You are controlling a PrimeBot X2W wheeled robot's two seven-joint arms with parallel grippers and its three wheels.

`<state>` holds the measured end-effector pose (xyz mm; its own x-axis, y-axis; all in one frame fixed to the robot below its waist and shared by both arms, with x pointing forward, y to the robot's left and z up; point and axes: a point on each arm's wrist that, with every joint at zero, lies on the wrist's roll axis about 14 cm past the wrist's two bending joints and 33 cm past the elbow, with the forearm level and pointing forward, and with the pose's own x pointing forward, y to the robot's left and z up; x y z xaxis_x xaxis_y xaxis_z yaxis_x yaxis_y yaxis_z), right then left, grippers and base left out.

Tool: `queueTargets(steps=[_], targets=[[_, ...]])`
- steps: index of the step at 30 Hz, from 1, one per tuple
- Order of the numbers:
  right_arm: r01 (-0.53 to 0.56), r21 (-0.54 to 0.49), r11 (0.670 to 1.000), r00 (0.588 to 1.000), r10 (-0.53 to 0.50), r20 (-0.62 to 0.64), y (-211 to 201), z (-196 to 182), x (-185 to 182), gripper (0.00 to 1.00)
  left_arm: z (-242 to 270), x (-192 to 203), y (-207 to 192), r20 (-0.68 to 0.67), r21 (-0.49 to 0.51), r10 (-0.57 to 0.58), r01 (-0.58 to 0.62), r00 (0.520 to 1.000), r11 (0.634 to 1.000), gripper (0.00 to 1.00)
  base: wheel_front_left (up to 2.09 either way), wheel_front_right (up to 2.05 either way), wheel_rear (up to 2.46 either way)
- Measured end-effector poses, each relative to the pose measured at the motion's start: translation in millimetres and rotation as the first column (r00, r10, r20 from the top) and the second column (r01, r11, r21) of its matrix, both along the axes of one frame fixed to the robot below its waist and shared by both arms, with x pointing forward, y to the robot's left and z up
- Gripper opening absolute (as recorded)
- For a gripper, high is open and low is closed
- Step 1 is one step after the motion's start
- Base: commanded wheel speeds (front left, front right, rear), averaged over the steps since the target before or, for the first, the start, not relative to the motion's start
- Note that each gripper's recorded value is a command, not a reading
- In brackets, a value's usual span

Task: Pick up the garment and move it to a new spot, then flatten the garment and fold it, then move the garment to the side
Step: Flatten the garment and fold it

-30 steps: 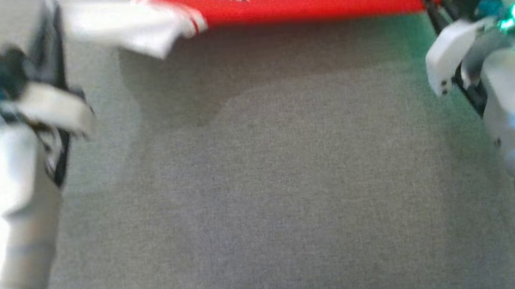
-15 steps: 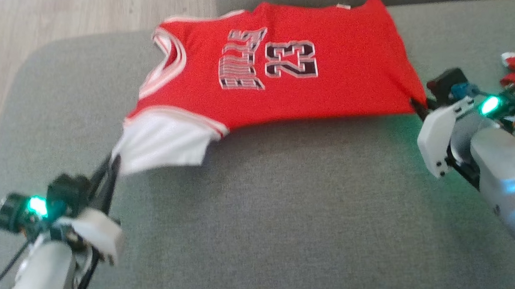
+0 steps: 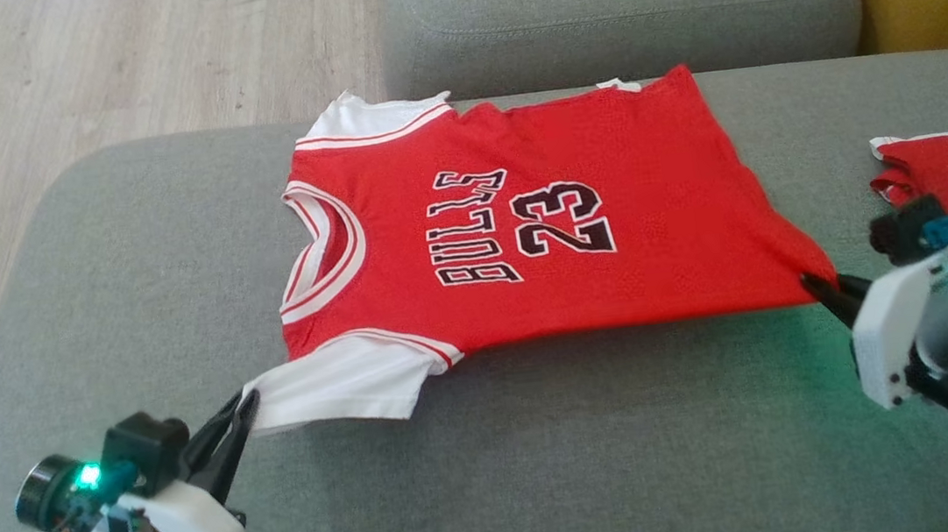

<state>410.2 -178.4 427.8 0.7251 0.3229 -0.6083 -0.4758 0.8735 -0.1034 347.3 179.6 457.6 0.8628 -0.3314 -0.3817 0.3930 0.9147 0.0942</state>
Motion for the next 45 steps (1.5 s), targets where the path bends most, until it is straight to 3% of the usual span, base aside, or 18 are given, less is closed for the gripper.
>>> queueTargets(steps=[11,18,23,45], targets=[[-0.006,0.055,0.998,1.0,0.006,0.003,3.2,5.0,9.4,0.0,3.9,10.6,4.7,-0.014,0.001,0.019,-0.019,1.0,1.0,0.0,0.0,0.0,0.0],[-0.004,0.056,0.998,1.0,0.003,0.014,11.7,6.3,33.7,0.0,9.4,50.5,10.1,0.003,0.019,0.029,-0.029,1.0,0.999,0.0,0.0,0.0,0.0],[0.034,0.121,0.992,0.999,-0.035,0.001,20.5,7.3,51.1,0.0,11.9,78.9,12.8,0.009,0.034,0.029,-0.029,1.0,0.999,0.0,0.0,0.0,0.0],[0.069,0.062,0.996,0.997,-0.067,-0.033,27.7,-16.6,94.3,0.0,-13.2,148.8,15.7,-0.058,0.183,-0.002,0.013,0.998,0.983,0.0,0.0,0.0,0.0]])
